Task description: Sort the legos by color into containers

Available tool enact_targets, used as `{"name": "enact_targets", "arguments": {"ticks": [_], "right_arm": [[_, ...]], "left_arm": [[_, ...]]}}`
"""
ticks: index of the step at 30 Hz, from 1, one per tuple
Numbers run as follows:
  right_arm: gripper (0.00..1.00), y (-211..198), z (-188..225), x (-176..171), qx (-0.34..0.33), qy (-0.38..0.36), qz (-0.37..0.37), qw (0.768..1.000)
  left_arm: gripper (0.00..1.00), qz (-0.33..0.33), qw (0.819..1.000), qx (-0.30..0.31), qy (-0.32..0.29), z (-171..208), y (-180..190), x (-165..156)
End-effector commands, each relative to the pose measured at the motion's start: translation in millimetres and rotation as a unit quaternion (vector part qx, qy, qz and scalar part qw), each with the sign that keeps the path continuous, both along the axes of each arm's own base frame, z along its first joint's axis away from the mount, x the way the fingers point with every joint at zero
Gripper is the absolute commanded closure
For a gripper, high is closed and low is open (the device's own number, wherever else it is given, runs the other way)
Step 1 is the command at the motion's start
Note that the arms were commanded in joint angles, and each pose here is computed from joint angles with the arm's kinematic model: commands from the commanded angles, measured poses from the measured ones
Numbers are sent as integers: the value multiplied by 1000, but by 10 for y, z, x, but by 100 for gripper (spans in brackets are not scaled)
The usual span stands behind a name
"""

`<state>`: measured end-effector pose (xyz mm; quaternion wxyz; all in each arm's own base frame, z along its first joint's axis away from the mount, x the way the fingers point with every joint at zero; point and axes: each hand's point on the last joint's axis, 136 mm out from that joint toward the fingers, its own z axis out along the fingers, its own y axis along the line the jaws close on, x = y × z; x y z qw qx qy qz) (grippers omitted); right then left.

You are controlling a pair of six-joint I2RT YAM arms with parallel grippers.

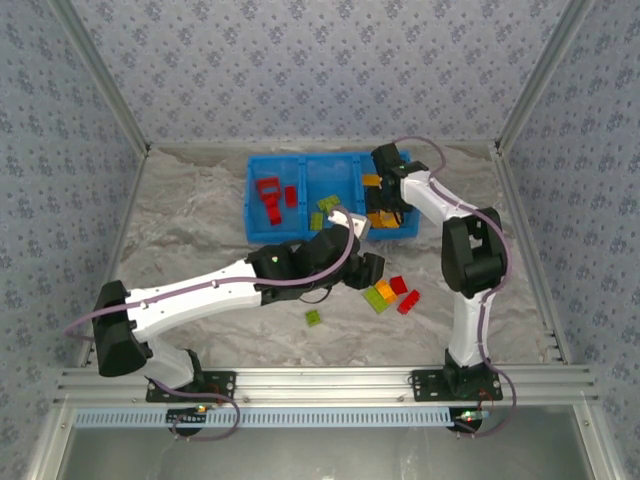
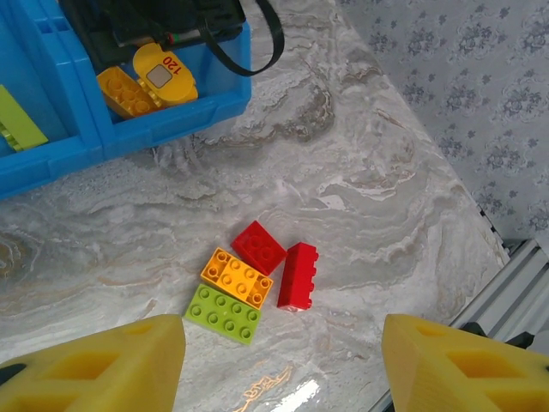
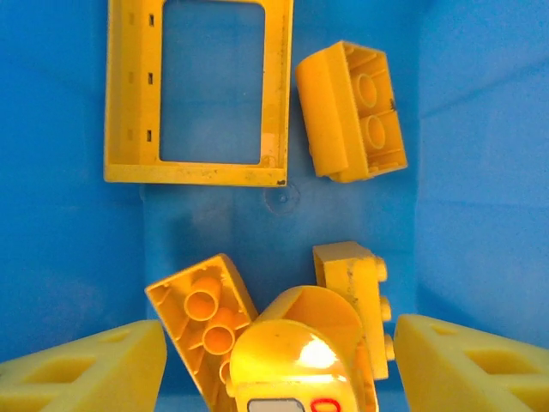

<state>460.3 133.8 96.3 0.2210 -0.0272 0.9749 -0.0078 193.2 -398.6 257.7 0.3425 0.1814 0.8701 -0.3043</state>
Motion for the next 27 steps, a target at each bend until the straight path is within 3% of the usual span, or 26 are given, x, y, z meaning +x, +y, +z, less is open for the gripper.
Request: {"name": "enact_targets", "arguments": {"ticks": [1, 6, 11, 20, 23, 27], "right_arm": [[26, -32, 693, -95, 11, -64, -5, 998], [28, -140, 1368, -408, 18, -134, -9, 991], [30, -301, 1748, -986, 38, -175, -14, 984], [30, -554, 1837, -2258, 135, -186, -35, 973], [31, -601, 1798, -2528, 153, -171, -37, 973], [31, -681, 1992, -2744, 177, -192, -42, 964]], "left_arm": [[35, -5, 1000, 12, -6, 24, -18, -1], [35, -7, 999, 43, 20, -161, -89, 9], [36, -17, 995, 67, 73, -464, -205, 10], [35, -33, 981, 107, 157, -963, -513, 44], [37, -72, 976, 106, 176, -1027, -751, -76], [42, -123, 966, 156, 166, -1232, -925, -266]]}}
